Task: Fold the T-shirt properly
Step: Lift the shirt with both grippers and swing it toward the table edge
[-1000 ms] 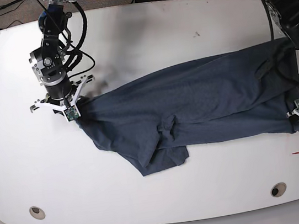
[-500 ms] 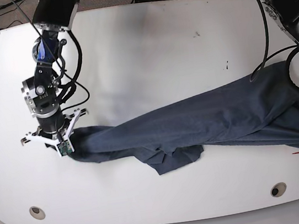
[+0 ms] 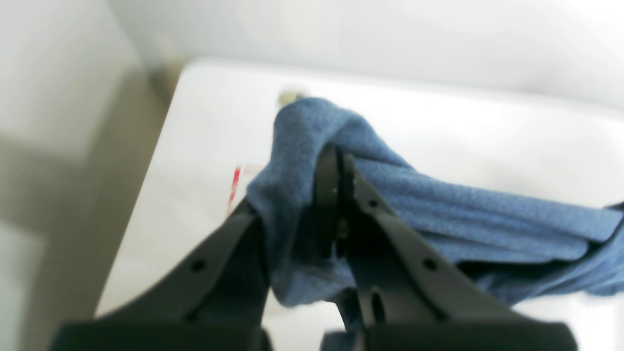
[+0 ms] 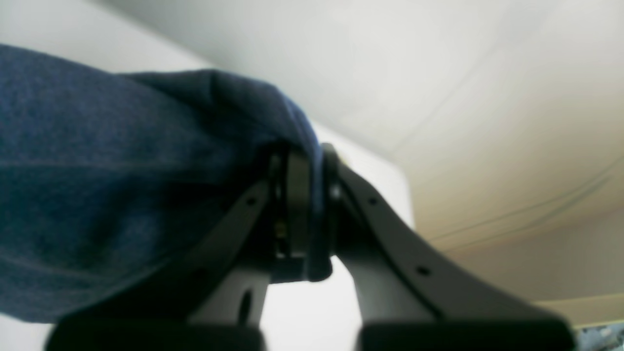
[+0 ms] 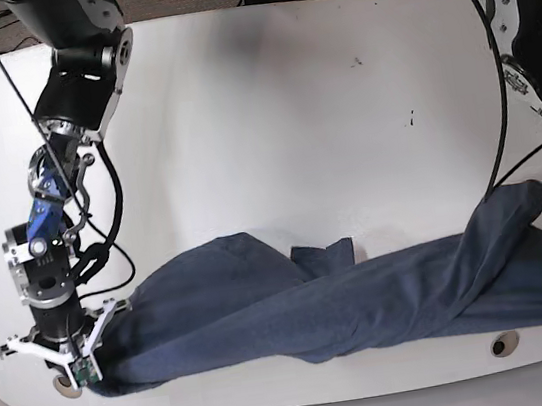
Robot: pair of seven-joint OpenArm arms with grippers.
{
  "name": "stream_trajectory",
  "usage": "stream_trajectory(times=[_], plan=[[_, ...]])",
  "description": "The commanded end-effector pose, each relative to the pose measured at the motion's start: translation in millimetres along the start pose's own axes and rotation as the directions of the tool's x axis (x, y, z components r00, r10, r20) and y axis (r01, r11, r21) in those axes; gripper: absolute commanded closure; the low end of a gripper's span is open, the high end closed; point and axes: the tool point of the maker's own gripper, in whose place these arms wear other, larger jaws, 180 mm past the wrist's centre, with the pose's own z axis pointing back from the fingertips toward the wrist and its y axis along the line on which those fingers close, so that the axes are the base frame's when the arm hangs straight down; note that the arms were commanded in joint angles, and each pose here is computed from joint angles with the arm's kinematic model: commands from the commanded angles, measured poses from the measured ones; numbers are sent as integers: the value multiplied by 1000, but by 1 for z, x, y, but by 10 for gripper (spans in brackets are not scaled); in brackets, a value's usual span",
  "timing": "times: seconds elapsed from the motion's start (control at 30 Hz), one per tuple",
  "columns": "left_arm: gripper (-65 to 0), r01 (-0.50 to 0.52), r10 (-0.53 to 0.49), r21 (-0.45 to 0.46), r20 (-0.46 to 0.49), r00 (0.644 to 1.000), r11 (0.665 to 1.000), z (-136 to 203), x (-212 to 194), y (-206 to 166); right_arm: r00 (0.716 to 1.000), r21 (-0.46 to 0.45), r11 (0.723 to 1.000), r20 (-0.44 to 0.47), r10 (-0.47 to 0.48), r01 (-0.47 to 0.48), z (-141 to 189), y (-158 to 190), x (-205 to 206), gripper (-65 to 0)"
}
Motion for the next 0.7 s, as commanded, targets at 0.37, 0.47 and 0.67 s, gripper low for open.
stream_trajectory(times=[0.37,0.47,0.67], plan=[[0,-9,13,-16,263,965,1000,36,123,-3,988,-187,981,131,76,-51,5,-99,97,0],[0,-32,39,-32,252,967,999,31,123,-1,988,-187,981,131,75,-50,4,-101,98,0],[0,-42,51,-40,240,969,998,28,120,0,984,-172,981,134,116,-92,1,-95,105,0]])
